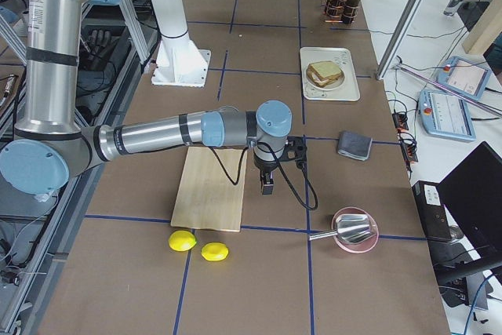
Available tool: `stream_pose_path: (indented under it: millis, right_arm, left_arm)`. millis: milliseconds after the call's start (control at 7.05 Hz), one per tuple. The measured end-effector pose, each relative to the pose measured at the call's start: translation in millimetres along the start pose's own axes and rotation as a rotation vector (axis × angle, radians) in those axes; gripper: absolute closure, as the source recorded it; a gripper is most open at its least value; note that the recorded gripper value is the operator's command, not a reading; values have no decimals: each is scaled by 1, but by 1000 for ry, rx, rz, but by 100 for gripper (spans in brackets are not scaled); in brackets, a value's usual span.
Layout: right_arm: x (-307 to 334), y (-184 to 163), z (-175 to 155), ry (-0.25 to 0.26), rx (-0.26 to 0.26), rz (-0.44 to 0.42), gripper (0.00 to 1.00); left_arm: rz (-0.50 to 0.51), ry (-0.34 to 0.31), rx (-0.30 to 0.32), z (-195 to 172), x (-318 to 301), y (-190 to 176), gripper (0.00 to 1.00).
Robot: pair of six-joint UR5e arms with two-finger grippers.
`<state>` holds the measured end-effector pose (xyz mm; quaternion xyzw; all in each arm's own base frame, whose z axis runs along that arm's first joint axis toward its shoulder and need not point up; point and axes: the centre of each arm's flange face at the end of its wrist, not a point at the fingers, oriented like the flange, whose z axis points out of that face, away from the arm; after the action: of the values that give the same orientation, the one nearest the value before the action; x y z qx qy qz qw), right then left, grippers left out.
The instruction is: Make sandwich and place on tray
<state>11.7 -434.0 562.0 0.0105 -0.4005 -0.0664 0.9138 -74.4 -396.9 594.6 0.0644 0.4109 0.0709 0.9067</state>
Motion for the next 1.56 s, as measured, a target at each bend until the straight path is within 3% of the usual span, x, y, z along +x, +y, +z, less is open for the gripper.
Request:
stream_pose_path:
  millis: [284, 709, 1134, 1560]
  right_arm:
    - [-4, -1, -3, 0, 7, -9, 0]
    - [-9, -1, -9, 6, 23, -30, 0]
    - [1, -8, 0, 8, 58, -63, 0]
    - [10, -11, 9, 7, 55, -58, 0]
  left_arm:
    - [5, 4, 7, 0, 0, 0, 0]
    - [44, -11, 39, -7, 1, -28, 0]
    - [18, -10, 16, 3, -6, -9, 0]
    - [12, -9, 8, 6, -7, -3, 0]
